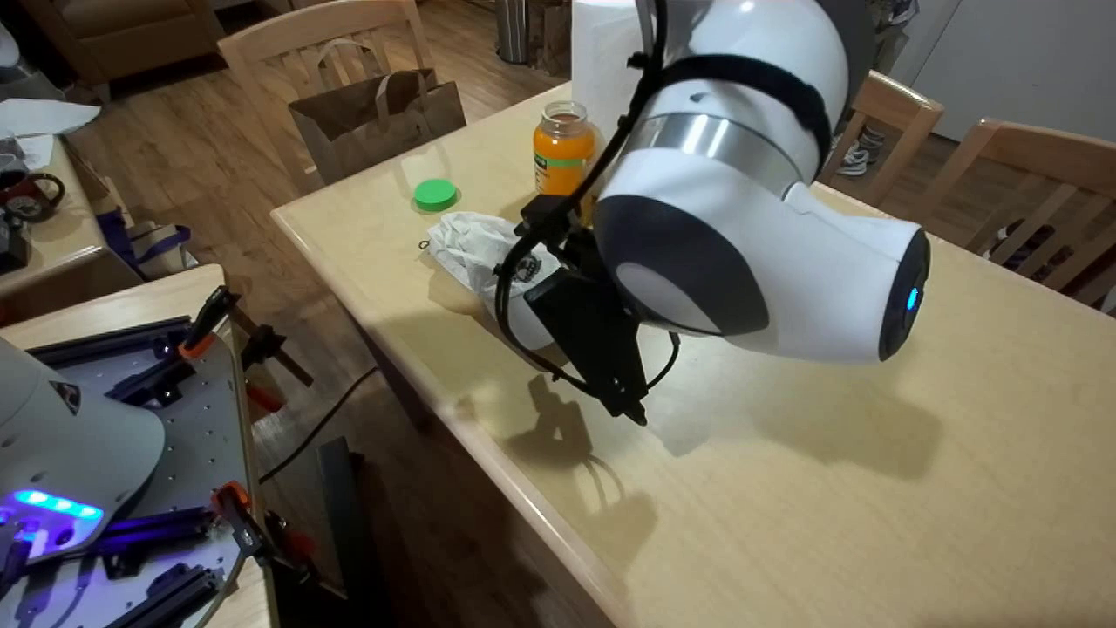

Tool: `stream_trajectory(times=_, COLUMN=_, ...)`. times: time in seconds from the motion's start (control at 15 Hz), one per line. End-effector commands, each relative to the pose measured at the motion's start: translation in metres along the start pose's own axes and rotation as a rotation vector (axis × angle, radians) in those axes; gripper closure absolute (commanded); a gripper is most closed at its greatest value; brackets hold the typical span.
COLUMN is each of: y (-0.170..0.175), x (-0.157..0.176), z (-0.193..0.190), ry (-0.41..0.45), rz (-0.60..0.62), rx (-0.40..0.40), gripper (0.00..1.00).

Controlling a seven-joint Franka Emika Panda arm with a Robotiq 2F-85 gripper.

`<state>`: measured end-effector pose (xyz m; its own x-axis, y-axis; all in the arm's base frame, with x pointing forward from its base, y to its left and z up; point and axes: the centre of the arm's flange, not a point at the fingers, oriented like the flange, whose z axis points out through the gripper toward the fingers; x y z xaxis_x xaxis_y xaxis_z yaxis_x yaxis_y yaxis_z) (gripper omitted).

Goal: Put the cap in the paper bag

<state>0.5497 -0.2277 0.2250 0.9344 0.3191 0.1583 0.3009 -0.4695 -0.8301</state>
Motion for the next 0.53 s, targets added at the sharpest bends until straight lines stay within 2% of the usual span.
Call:
stream_trajectory(times=0.0, y=0.009, x=-0.006, z=-0.008, ry=0.003, rz=0.057, rx=-0.035, gripper=0.0)
stream_trajectory(times=0.47, y=0.064, x=-0.024, z=0.003, ry=0.017, rz=0.246, rx=-0.06, gripper=0.0)
